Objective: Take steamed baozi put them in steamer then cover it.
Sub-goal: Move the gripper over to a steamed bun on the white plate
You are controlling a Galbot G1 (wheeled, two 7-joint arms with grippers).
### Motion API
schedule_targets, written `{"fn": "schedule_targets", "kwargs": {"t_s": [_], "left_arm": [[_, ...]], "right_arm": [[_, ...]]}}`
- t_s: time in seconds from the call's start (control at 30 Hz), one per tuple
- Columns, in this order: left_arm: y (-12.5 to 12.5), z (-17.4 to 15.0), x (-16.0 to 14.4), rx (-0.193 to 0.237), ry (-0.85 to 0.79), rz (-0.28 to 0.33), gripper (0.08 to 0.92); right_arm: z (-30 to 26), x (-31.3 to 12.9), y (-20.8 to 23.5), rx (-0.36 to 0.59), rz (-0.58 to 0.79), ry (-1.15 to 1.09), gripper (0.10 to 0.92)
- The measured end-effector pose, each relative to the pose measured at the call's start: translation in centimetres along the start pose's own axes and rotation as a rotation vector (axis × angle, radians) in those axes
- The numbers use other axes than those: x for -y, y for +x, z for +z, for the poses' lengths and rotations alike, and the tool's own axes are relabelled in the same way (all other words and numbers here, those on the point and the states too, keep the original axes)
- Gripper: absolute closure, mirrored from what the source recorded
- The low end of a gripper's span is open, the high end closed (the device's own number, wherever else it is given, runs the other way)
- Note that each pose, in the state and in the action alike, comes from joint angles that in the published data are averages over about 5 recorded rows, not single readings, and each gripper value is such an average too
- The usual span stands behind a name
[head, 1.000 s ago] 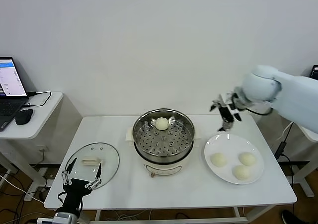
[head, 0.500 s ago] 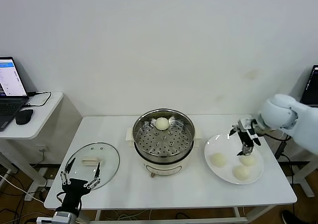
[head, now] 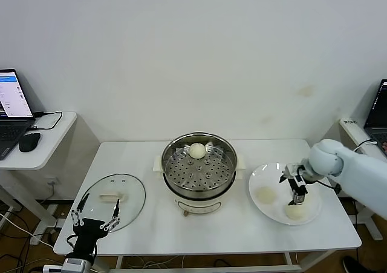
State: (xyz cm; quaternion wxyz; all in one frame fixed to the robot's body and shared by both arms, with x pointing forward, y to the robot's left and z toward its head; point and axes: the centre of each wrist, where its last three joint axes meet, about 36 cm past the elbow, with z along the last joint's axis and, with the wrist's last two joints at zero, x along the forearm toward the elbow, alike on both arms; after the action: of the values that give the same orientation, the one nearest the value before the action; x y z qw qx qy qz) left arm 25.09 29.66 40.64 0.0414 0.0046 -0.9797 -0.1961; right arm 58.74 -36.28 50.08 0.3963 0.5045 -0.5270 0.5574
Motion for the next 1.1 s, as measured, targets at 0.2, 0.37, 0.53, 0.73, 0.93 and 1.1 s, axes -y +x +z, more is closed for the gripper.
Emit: {"fn": "schedule_targets", "kwargs": {"t_s": [0.2,0.37,0.53,0.73,0.93,1.1], "left_arm": [[0.0,0.1,-0.1,-0.003,-0.002,-0.003,0.177],[-0.1,0.4,-0.2,-0.006,-0.002,-0.006,0.177],[-0.2,0.5,-0.1,-0.008,0.000,-0.007,0.177],[-0.3,0.6,-0.1,-0.007,0.000,-0.008,0.177],[-0.2,0.6,0.1,-0.008,0.005,-0.009,0.177],[-0.2,0.3,0.2,-0.001,0.009,-0.008,0.177]], "right_arm": [[-1.1,1.0,-2.3,0.012,0.004,0.009,0.200],[-1.8,1.5,-3.8,0.014,0.000,0.008,0.200],[-2.2,1.6,-5.0,0.010,-0.008,0.000,0.218],[-2.7,1.9,-5.9,0.016,0.001,-0.004,0.304],[-2.8,2.1,-5.8,0.019,0.009,-0.005,0.348],[-2.7,2.3,-5.2,0.017,0.018,-0.004,0.375]]}}
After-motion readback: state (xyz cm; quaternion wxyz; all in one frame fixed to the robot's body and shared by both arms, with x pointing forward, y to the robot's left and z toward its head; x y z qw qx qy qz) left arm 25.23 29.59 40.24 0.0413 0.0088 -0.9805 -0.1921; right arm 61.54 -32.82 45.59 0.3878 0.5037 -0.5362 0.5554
